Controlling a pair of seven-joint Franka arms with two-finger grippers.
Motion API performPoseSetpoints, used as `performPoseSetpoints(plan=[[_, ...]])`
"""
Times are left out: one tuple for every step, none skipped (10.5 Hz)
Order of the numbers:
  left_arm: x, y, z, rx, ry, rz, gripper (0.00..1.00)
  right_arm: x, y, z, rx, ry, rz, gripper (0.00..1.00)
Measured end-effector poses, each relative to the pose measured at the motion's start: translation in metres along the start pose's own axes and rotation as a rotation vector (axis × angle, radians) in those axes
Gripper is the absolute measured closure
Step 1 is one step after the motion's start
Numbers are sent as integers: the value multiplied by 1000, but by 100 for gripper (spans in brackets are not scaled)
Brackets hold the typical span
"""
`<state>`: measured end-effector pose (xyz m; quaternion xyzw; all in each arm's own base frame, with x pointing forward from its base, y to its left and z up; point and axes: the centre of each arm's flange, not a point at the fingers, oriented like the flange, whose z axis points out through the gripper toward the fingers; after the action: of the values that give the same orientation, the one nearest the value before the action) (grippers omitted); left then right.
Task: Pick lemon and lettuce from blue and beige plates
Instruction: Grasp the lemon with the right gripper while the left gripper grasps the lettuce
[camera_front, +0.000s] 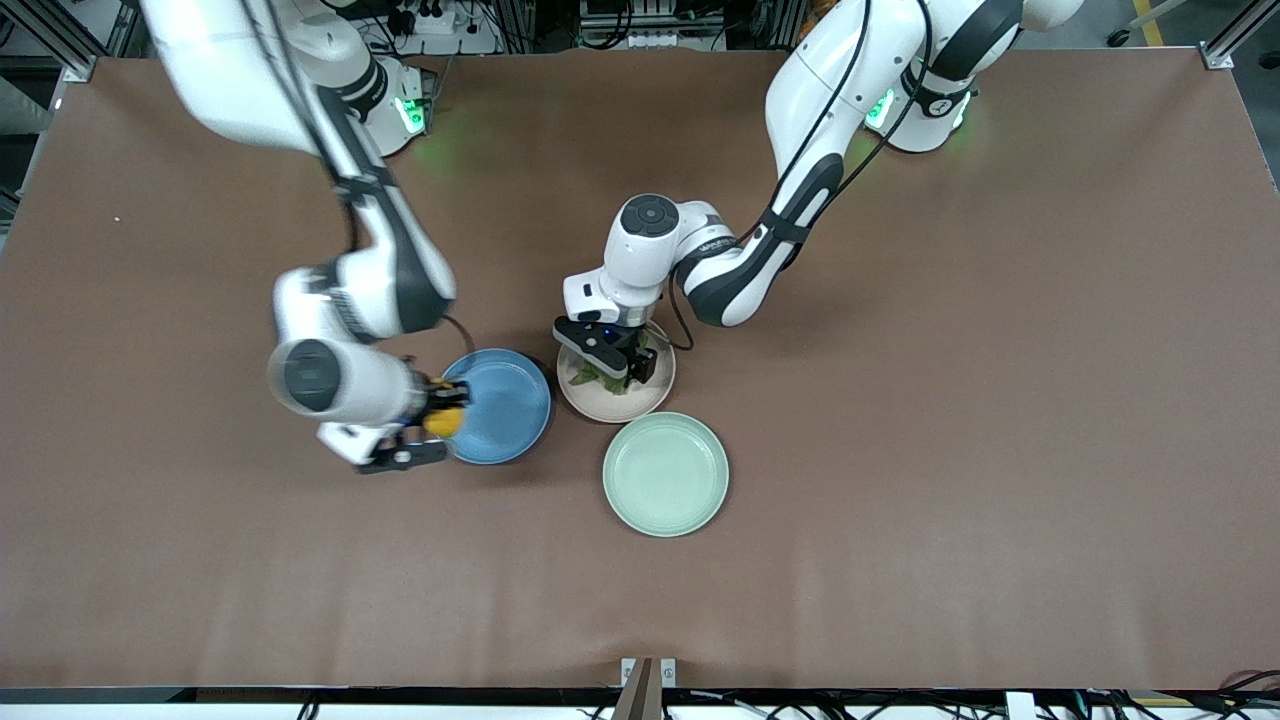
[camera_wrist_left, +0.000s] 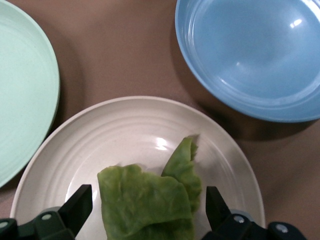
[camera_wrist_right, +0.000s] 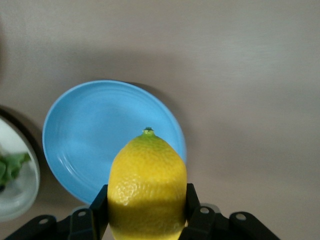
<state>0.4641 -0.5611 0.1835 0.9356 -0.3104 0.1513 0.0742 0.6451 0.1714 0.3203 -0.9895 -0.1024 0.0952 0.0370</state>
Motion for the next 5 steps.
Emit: performPoseSetpoints(plan=[[-4, -1, 6, 10, -5, 20, 0, -5, 34, -8, 7, -19, -26, 38], [-6, -3, 11, 17, -9, 29, 5, -11, 67, -6, 9, -47, -38, 38], [-6, -6, 12, 20, -10, 27, 8, -19, 96, 3, 9, -72, -46, 38], [-5, -9, 12, 22, -9, 25, 18, -27, 120, 16, 13, -99, -55, 38], [-5, -12, 12, 23, -9, 23, 20, -36, 139, 28, 39, -118, -50, 38]])
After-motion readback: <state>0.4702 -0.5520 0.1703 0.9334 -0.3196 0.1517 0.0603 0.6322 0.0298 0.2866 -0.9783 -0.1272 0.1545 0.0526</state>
